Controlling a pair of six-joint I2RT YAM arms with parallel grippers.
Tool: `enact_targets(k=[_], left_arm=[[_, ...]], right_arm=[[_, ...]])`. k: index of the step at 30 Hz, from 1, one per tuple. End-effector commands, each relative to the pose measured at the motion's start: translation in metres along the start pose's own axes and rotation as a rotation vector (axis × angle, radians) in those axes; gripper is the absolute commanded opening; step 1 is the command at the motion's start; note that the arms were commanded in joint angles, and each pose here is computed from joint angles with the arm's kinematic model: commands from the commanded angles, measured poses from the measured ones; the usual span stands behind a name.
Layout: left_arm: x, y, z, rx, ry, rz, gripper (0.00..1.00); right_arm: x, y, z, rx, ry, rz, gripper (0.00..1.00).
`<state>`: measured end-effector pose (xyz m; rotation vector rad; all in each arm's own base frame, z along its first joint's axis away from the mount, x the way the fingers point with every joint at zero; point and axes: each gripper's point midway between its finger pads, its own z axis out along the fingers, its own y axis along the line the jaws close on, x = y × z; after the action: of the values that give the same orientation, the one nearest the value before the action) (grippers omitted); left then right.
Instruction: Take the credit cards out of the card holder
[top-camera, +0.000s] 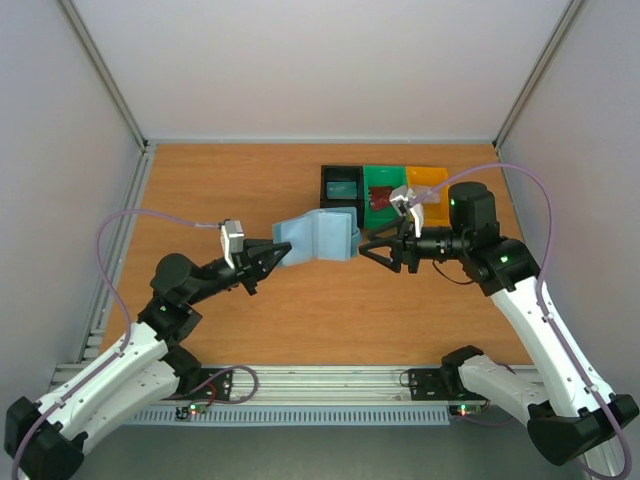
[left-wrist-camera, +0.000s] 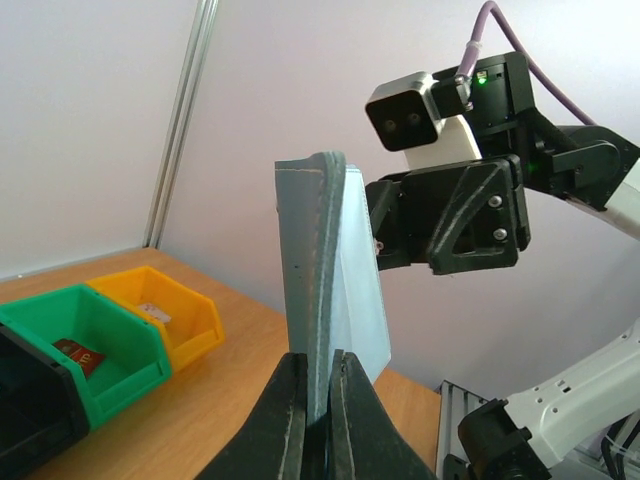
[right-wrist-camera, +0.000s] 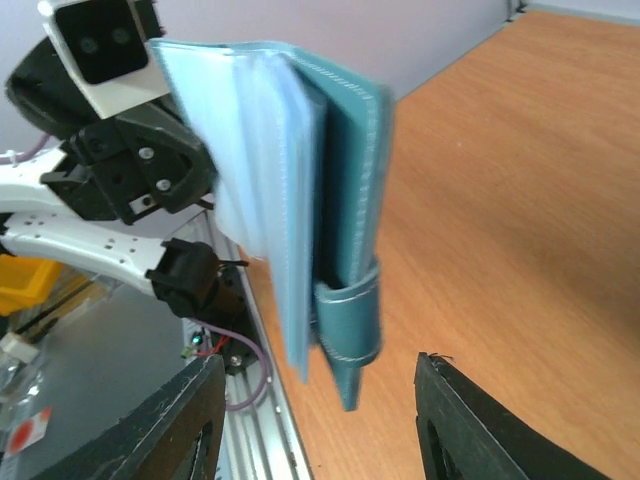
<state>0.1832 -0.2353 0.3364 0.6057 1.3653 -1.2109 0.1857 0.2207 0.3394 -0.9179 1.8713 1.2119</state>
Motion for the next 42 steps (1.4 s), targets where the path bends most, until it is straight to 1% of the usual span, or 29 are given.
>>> enact_targets(k=[1,3,5,8,10,13,15,20,22,24,27,28,29,32,34,39,42], left_arm=[[-0.021,-0.019,-0.002,0.075,-0.088,0.082,0.0],[-0.021,-0.022,-0.001,0.089,-0.088,0.097,0.0],[-0.021,-0.024,0.0,0.097,-0.09,0.104,0.0],[-0.022,-0.026,-0.001,0.1,-0.087,0.1,0.0],[-0.021,-0.024,0.0,0.094,-0.084,0.087,0.0],[-0.02,-0.023,0.0,0.091,-0.084,0.082,0.0],[-0.021,-0.021,0.001,0.079,-0.087,0.075,0.0],[-0.021,-0.019,-0.001,0.06,-0.083,0.059,0.0],[-0.022,-0.02,-0.001,0.06,-0.081,0.063,0.0],[-0.023,-0.022,-0.002,0.069,-0.083,0.075,0.0],[-0.023,-0.024,-0.002,0.08,-0.083,0.086,0.0],[-0.023,-0.024,-0.002,0.079,-0.084,0.084,0.0],[-0.022,-0.024,-0.002,0.077,-0.082,0.077,0.0],[-0.023,-0.025,-0.004,0.079,-0.085,0.077,0.0],[-0.024,-0.026,-0.004,0.084,-0.083,0.078,0.0],[-0.023,-0.026,-0.003,0.087,-0.081,0.076,0.0],[-0.022,-0.026,-0.004,0.086,-0.08,0.077,0.0]], right_arm=[[-0.014,-0.014,-0.001,0.097,-0.027,-0.017,0.55],[-0.018,-0.02,0.004,0.09,-0.022,-0.006,0.62],[-0.022,-0.022,0.009,0.063,-0.023,-0.004,0.65],[-0.024,-0.012,0.013,-0.018,-0.027,-0.014,0.73],[-0.021,-0.005,0.013,-0.056,-0.023,-0.028,0.73],[-0.015,-0.006,0.013,-0.055,-0.01,-0.028,0.67],[-0.013,-0.008,0.012,-0.034,0.009,-0.026,0.67],[0.002,-0.003,-0.002,0.033,0.059,-0.09,0.71],[0.004,0.013,-0.007,-0.023,0.07,-0.116,0.74],[-0.001,0.022,-0.008,-0.069,0.071,-0.106,0.75],[-0.016,0.018,0.0,-0.104,0.04,-0.065,0.76],[-0.018,0.017,0.004,-0.116,0.038,-0.047,0.79],[-0.02,0.015,0.007,-0.108,0.036,-0.04,0.8],[-0.022,0.007,0.011,-0.058,0.019,-0.045,0.72],[-0.026,0.009,0.011,-0.065,0.003,-0.057,0.62],[-0.022,0.012,0.011,-0.084,0.007,-0.067,0.42],[-0.018,0.003,0.013,-0.046,0.022,-0.044,0.36]])
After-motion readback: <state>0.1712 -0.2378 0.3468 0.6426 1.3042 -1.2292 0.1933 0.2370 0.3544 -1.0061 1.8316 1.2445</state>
